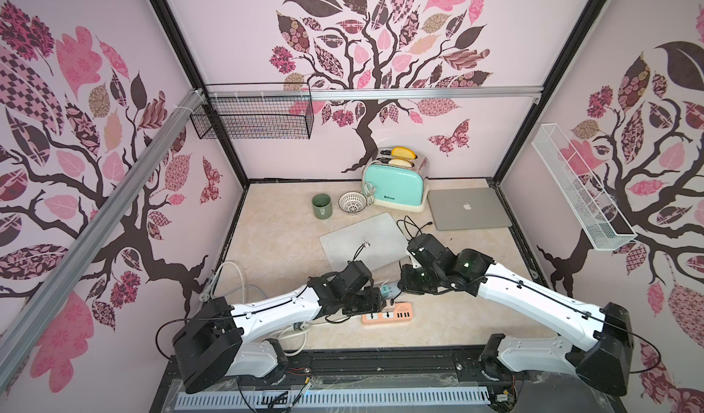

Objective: Unplug the laptop charger
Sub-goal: Remove the charging cable from the plug.

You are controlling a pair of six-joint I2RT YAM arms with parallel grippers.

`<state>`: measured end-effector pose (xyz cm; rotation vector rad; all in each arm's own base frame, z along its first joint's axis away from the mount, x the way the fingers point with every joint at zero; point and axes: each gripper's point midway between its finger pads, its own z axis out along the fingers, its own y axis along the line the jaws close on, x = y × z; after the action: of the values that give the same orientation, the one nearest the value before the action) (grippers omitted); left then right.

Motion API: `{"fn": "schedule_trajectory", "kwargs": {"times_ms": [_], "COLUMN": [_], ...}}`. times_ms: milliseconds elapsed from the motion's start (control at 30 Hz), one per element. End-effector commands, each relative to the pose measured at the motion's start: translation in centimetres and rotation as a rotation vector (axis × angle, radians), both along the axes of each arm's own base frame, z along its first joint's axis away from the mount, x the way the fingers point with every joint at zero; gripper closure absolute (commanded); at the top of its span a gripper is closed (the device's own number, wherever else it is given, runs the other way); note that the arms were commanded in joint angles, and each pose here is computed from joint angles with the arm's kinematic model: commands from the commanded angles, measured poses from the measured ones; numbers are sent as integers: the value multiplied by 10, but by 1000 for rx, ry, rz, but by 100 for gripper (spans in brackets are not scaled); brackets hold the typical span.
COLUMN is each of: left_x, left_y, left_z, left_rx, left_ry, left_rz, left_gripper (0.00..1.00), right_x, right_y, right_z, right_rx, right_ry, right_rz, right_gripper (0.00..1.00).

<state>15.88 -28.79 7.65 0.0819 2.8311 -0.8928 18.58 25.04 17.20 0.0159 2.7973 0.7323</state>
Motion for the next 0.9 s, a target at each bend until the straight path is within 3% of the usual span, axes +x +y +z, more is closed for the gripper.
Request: {"fn": "schedule_trajectory", "kwargs": {"times_ms": [0,867], "left_x": [-18,-23], "left_y": [31,37], "left_z": [-30,-36], "left_rx": [158,173], "left_ry": [62,70], "left_rz": [-20,-37], "left_gripper": [29,29], "right_x": [19,16], "right_y": [-3,-44], "right_z": [50,106], "right_rx": [64,60], "right_ry": [-127,-245], "right_rz": [-67,-189], "right_gripper": [100,100]}}
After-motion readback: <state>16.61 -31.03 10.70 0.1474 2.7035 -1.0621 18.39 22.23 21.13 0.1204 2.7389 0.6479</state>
